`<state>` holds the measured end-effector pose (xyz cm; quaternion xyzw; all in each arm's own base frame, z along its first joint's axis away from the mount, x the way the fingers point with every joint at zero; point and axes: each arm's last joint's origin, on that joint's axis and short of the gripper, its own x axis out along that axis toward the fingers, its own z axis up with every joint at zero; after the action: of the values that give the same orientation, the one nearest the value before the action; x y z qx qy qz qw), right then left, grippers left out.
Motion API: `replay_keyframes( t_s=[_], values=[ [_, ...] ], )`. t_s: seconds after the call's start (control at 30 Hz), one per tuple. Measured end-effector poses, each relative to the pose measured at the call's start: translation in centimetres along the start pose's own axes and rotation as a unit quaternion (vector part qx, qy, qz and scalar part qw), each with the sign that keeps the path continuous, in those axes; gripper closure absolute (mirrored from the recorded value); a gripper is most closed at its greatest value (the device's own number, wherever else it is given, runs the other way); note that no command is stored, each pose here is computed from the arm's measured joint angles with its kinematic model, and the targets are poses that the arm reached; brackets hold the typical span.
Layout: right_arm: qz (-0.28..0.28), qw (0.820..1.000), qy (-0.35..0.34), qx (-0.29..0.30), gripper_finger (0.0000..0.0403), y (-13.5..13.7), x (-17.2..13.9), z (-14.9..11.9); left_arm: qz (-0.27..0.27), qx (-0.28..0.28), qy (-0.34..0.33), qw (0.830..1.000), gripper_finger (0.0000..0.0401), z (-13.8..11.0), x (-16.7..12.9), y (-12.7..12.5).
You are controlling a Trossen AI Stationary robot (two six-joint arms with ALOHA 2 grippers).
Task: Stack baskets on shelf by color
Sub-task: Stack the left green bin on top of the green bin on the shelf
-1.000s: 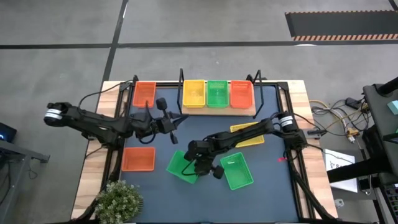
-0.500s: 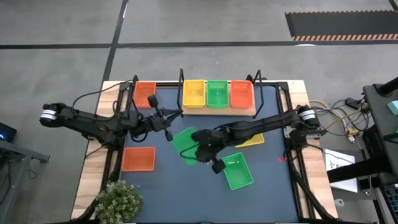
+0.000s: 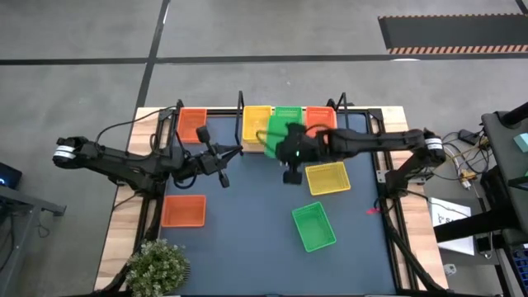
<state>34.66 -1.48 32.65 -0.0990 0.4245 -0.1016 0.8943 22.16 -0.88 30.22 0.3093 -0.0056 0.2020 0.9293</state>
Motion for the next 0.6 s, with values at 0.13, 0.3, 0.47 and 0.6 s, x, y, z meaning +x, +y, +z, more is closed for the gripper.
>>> replay_keyframes(
  t_s=[0.13, 0.3, 0.47, 0.6],
  values=[
    [-0.019, 1.000, 0.017, -0.007, 0.0392, -2.7, 0.9, -0.8, 0.000, 0.000, 0.000, 1.000, 0.0401, 0.0, 0.0, 0.0],
    [0.001, 1.000, 0.017, 0.005, 0.0392, -5.7, 3.0, -2.2, -0.003, 0.002, 0.003, 1.000, 0.0401, -0.1, 0.0, -0.1],
    [0.006, 1.000, 0.019, -0.001, 0.0392, -7.8, 4.8, -4.4, -0.003, 0.003, 0.004, 1.000, 0.0401, -0.1, 0.0, -0.1],
    [0.012, 1.000, 0.012, -0.018, 0.0392, -8.9, 5.9, -5.9, -0.003, 0.003, 0.004, 1.000, 0.0401, -0.1, 0.0, -0.1]
  ],
)
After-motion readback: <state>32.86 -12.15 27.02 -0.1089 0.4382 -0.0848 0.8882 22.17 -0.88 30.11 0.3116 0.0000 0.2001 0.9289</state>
